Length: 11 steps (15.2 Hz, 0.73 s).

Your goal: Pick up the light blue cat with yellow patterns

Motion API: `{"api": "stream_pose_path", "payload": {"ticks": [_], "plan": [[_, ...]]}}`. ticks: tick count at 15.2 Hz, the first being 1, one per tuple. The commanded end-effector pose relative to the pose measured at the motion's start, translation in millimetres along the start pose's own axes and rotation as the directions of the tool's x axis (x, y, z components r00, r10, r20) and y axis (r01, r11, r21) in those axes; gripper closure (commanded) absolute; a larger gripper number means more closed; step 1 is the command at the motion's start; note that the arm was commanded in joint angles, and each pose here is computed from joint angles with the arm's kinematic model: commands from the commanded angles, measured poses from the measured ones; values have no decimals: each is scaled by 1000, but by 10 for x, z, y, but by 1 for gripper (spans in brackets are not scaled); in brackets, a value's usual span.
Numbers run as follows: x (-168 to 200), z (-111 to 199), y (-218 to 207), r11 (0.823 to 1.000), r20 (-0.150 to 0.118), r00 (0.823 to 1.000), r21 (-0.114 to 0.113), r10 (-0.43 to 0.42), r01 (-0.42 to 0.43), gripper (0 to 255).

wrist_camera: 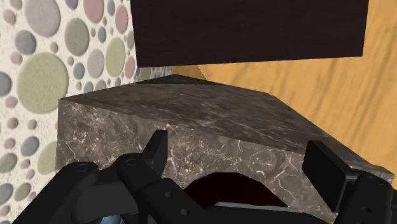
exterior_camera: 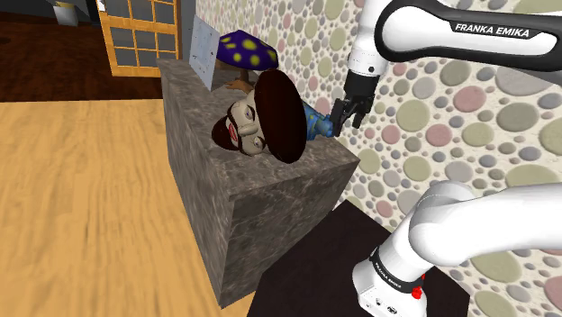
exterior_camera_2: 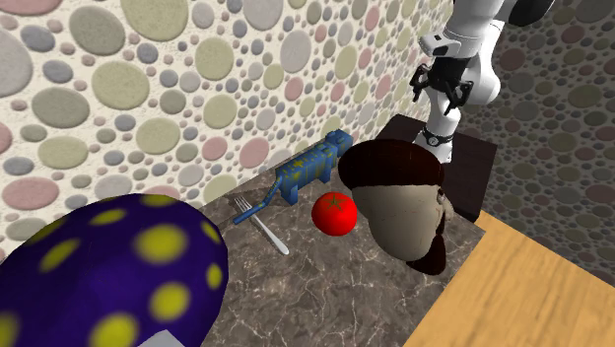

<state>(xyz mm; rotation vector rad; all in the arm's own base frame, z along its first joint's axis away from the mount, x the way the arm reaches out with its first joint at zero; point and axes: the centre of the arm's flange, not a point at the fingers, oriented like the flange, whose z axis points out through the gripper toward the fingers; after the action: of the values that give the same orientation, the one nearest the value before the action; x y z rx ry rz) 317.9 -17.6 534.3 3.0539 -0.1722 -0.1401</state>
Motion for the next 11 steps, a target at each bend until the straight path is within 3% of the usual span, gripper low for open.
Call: {"api": "stream_pose_path", "payload": {"ticks": [1, 11], "plan": [[0, 0, 0, 1000, 0, 1000, 0, 0, 0, 0], [1117, 276, 616, 999, -25, 999, 29, 44, -44, 0]]}}
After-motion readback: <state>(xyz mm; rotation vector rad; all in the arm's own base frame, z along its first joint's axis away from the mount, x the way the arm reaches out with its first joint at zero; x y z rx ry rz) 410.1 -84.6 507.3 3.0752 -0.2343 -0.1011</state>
